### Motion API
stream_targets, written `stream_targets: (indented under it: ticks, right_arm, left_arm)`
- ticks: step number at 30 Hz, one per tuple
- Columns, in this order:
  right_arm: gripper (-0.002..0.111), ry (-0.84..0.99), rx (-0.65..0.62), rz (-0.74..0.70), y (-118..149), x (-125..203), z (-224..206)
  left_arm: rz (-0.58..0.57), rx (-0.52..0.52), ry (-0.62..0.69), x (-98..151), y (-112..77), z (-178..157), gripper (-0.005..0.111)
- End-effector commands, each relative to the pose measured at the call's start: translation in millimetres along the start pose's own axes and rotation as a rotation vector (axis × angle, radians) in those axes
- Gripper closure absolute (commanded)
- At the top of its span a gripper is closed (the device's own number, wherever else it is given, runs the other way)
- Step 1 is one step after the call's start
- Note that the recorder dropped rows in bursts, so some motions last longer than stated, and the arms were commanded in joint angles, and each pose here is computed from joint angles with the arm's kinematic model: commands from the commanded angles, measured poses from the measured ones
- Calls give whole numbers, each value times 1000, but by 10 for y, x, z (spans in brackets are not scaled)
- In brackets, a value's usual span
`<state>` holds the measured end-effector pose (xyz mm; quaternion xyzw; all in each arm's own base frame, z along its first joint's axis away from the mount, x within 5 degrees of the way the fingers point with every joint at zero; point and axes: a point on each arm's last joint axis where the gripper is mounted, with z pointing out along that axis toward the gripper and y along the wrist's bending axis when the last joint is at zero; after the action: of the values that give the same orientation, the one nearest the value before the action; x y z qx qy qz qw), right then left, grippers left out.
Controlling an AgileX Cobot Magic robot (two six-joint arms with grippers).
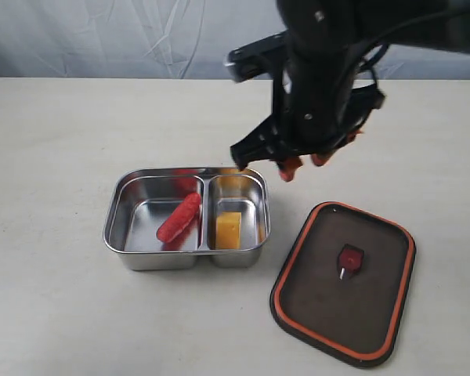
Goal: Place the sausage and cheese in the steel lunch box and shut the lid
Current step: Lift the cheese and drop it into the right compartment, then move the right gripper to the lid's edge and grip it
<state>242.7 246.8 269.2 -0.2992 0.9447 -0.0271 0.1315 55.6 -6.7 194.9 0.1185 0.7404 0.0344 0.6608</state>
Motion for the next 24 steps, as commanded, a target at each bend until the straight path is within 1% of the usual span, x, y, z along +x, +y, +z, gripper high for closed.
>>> stream_targets:
  ticks: [1,2,3,4,6,9,11,13,19,24]
  right_arm:
    - [65,-17,57,184,-366,426,-124]
    - [65,-13,45,227,-380,589,-56]
    - [65,-3,44,250,-380,682,-3]
    - [65,25,32,287,-360,860,158]
    - [65,51,-6,335,-309,1083,399]
    - [65,61,-68,410,-240,1317,652]
    - [65,91,-56,435,-243,1436,733]
    - [65,112,-50,438,-244,1538,797]
    - [65,125,-64,456,-230,1663,882]
    - [65,131,-62,456,-231,1696,901]
  left_arm:
    - [-15,8,-9,2,-7,-2,107]
    - [-15,8,-9,2,-7,-2,107]
    - [-15,8,-9,2,-7,-2,107]
    - [-15,8,-9,2,-7,-2,107]
    - [-15,8,-9,2,-7,-2,107]
    - [-15,8,-9,2,-7,-2,107]
    - [-15,8,-9,2,-7,-2,107]
    - [-15,8,-9,2,-7,-2,107]
    - [-15,8,-9,2,-7,-2,107]
    - [-15,8,-9,2,-7,-2,107]
